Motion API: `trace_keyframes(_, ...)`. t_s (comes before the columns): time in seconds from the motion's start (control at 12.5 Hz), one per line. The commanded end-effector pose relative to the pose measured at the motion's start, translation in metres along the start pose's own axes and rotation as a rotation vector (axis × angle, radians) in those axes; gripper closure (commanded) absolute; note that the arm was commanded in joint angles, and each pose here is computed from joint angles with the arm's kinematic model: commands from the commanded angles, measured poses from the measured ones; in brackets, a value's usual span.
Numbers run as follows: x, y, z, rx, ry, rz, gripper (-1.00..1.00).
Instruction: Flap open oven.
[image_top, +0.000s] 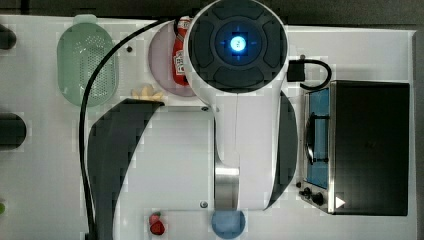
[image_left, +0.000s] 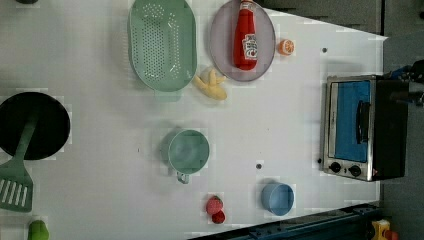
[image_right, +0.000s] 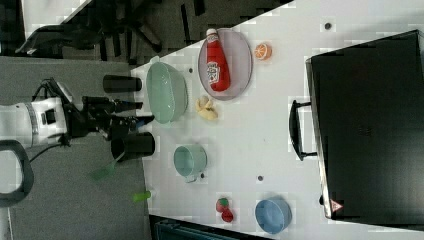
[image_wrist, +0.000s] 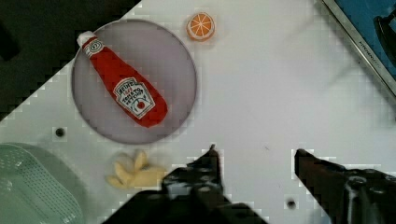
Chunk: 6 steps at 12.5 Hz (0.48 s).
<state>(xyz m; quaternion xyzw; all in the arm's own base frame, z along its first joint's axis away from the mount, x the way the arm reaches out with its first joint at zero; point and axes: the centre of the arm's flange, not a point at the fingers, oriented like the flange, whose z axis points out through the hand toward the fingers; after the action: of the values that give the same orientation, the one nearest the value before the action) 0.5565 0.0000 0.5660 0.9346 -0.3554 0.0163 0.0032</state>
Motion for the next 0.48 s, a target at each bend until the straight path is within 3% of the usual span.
trace_keyframes(0.08, -0.0752, 0.1237, -0.0661, -0.013, -0.062, 0.261, -0.59)
trace_keyframes(0.24, -0.0752, 0.1237, -0.0662, -0.013, -0.062, 0.261, -0.99)
trace_keyframes(0.48, -0.0752, 0.1237, -0.0662, -0.013, -0.062, 0.261, -1.00)
